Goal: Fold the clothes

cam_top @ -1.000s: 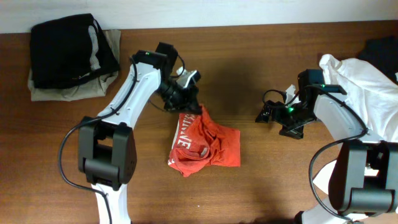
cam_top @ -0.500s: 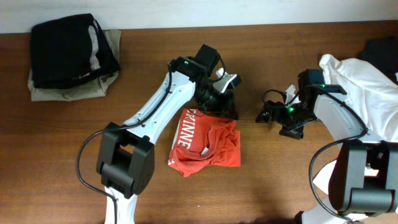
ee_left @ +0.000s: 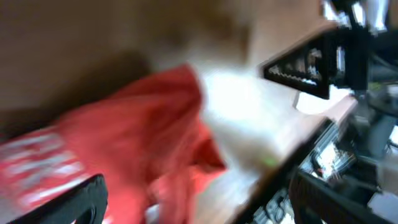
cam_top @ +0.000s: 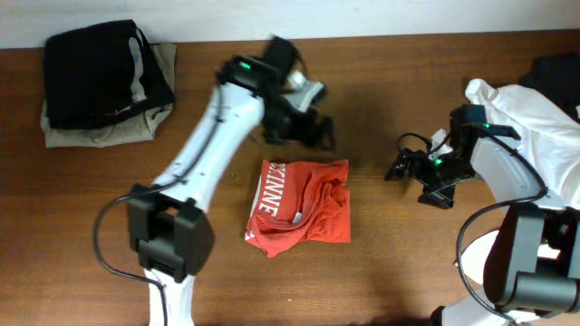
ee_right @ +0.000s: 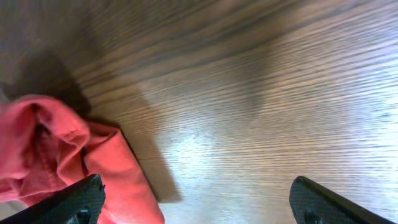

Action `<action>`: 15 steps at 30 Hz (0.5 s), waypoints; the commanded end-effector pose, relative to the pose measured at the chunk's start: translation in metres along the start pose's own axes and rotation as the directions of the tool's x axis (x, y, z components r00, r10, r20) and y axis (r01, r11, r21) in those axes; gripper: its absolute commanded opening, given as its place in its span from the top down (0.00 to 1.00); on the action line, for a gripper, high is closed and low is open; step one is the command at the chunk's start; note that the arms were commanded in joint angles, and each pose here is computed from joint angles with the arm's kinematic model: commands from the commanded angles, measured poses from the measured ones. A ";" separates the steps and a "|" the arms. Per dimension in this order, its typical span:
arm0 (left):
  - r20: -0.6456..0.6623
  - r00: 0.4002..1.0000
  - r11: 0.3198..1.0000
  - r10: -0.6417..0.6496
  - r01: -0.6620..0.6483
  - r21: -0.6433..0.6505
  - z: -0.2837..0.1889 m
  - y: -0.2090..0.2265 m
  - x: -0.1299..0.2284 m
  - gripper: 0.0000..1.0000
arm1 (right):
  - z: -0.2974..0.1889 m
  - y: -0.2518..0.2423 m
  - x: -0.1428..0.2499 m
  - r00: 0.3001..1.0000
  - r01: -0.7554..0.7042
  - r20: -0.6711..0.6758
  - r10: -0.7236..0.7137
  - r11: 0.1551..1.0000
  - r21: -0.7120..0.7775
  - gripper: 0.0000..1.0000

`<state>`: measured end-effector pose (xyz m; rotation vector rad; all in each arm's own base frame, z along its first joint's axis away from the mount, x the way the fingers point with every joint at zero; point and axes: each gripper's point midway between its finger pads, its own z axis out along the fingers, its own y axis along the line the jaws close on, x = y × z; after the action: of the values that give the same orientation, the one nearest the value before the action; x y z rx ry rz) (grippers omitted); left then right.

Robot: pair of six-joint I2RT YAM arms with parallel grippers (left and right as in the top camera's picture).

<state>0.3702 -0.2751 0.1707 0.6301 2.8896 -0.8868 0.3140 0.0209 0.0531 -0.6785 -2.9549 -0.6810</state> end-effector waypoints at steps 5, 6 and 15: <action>0.044 0.985 0.970 -0.164 0.169 -0.174 -0.044 0.100 0.004 0.02 | -0.009 0.000 -0.015 0.998 0.022 0.062 -0.022 1.000 -0.001 0.01; 0.031 0.982 0.964 -0.188 0.190 -0.185 -0.044 0.108 0.010 0.01 | -0.010 -0.001 -0.017 0.997 0.020 0.070 -0.020 1.000 -0.001 0.01; -0.118 0.967 0.972 -0.225 0.215 -0.091 -0.003 0.111 0.049 0.01 | -0.027 -0.038 -0.031 0.988 -0.096 0.118 0.096 0.995 -0.004 0.01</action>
<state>0.3812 -0.1576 0.1155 0.2726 3.1403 -0.6489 0.3217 -0.0232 0.0525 -0.8701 -2.9720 -0.6834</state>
